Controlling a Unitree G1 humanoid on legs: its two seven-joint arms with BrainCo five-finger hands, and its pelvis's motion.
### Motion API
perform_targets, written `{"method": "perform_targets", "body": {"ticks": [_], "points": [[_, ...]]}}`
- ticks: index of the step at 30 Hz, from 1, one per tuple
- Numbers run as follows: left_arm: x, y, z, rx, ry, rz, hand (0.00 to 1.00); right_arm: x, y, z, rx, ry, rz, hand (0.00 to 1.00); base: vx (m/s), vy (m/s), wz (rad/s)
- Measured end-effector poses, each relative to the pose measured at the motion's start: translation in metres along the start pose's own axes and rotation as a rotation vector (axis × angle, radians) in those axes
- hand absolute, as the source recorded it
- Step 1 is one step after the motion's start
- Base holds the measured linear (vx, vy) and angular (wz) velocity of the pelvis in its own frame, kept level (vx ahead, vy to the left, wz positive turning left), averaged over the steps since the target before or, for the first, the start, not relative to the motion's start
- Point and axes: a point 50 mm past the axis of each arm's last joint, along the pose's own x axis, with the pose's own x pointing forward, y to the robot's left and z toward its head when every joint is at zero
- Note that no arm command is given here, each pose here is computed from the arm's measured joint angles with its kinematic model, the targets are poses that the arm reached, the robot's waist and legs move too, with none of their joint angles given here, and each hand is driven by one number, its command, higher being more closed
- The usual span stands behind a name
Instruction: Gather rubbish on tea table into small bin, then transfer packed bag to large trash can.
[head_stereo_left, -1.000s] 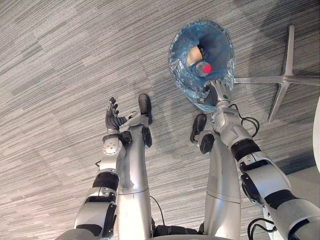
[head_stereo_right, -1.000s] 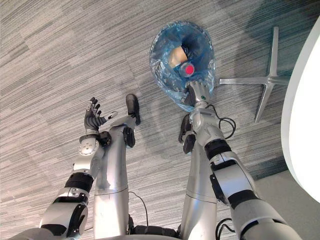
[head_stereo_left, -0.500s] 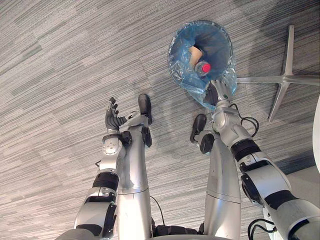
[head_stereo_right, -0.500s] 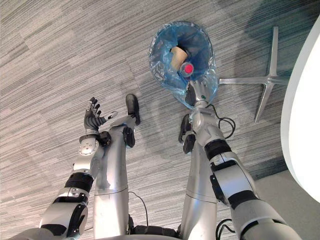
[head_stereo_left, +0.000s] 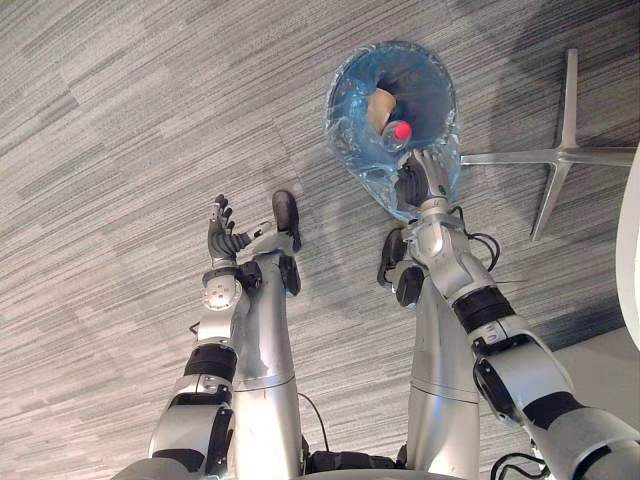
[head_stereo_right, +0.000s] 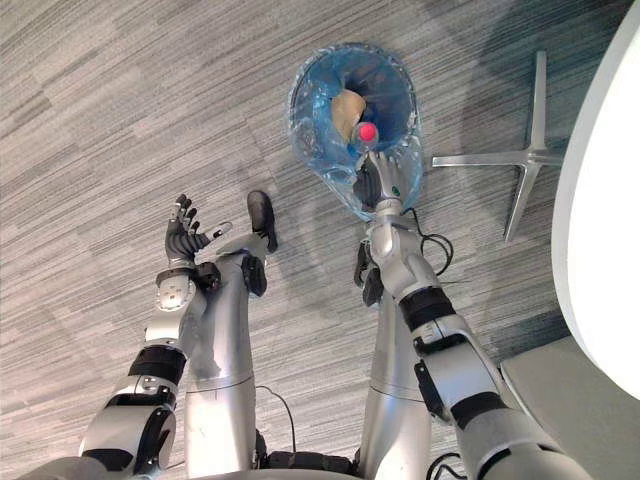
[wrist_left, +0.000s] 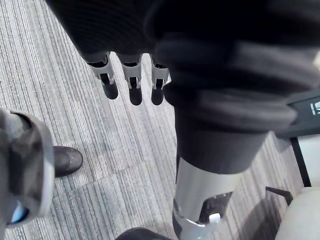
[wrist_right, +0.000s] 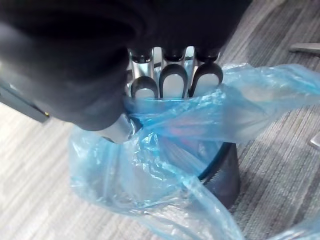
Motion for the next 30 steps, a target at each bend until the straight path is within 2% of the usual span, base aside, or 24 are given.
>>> {"method": "perform_targets", "body": {"ticks": [4, 5, 13, 21, 26, 30], "points": [[-0.005, -0.005, -0.001, -0.019, 0.007, -0.01, 0.0, -0.013, -0.001, 0.007, 0.189, 0.006, -0.046, 1.0, 0.0, -0.001, -0.02], [-0.007, -0.003, -0.003, -0.017, 0.011, -0.006, 0.0, -0.018, 0.001, 0.009, 0.284, 0.029, -0.059, 1.0, 0.0, -0.006, -0.07], [-0.021, 0.003, -0.017, 0.002, 0.053, 0.008, 0.0, -0.046, 0.018, 0.021, 0.642, 0.069, -0.037, 1.0, 0.01, -0.01, 0.0], [-0.038, 0.01, -0.039, 0.013, 0.131, 0.023, 0.0, -0.062, 0.019, 0.026, 0.747, 0.048, -0.002, 1.0, 0.03, -0.017, 0.06], [-0.061, 0.016, -0.064, 0.059, 0.225, 0.0, 0.0, -0.087, 0.029, 0.019, 0.786, 0.091, 0.063, 1.0, 0.05, -0.031, 0.06], [-0.085, 0.023, -0.084, 0.09, 0.311, -0.008, 0.0, -0.099, 0.015, 0.028, 0.834, 0.026, 0.034, 1.0, 0.13, 0.012, 0.09]]}}
